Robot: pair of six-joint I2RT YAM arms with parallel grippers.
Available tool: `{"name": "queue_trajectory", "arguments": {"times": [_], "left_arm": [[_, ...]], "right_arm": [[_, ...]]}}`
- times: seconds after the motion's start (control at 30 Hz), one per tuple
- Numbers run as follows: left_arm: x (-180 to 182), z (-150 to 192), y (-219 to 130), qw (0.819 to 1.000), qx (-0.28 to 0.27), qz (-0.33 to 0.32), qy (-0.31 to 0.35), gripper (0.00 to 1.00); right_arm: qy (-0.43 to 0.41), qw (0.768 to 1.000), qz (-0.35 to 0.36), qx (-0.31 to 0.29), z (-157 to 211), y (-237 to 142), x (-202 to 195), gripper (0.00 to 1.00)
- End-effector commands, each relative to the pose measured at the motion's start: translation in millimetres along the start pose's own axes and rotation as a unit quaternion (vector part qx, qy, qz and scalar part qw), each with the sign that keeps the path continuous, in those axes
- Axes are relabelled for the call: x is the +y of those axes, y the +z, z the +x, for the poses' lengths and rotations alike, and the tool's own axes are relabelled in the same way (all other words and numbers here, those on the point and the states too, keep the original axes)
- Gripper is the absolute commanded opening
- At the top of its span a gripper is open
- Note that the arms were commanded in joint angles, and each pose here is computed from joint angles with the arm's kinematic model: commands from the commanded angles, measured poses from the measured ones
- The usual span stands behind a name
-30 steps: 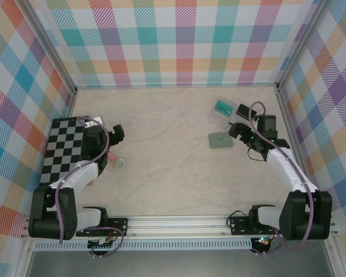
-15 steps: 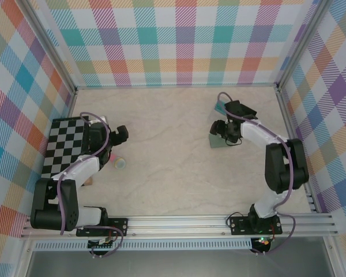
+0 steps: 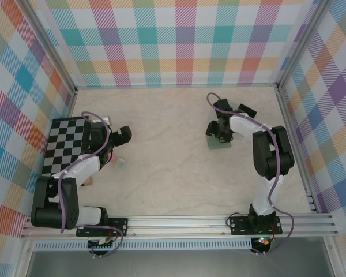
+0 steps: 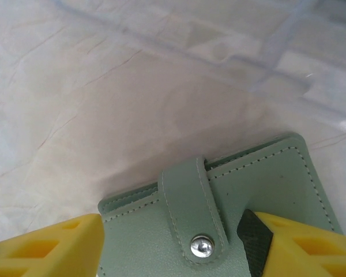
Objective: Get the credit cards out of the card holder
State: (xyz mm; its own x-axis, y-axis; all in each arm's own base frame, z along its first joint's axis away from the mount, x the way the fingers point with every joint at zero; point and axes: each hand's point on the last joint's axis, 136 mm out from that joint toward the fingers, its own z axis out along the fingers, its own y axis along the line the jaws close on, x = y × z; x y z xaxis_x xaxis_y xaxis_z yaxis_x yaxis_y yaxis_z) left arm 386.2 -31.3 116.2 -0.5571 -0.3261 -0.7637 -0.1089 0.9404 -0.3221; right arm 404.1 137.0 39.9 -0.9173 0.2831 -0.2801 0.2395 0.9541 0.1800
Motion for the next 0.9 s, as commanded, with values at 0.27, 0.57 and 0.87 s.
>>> {"name": "queue_trajectory", "arguments": {"times": [0.27, 0.57, 0.87], "left_arm": [[-24, -5, 6, 0.997, 0.007, 0.067, -0.022, 1.0], [-36, -4, 10, 0.994, 0.029, 0.097, -0.049, 1.0], [-53, 3, -2, 0.985, 0.091, 0.097, -0.111, 1.0]], "right_arm": [[-0.043, 0.996, -0.03, 0.075, 113, -5, 102, 0.66], [-0.12, 0.992, 0.031, -0.011, 65, -37, 98, 1.0], [-0.194, 0.978, 0.074, 0.019, 59, -7, 100, 1.0]]}}
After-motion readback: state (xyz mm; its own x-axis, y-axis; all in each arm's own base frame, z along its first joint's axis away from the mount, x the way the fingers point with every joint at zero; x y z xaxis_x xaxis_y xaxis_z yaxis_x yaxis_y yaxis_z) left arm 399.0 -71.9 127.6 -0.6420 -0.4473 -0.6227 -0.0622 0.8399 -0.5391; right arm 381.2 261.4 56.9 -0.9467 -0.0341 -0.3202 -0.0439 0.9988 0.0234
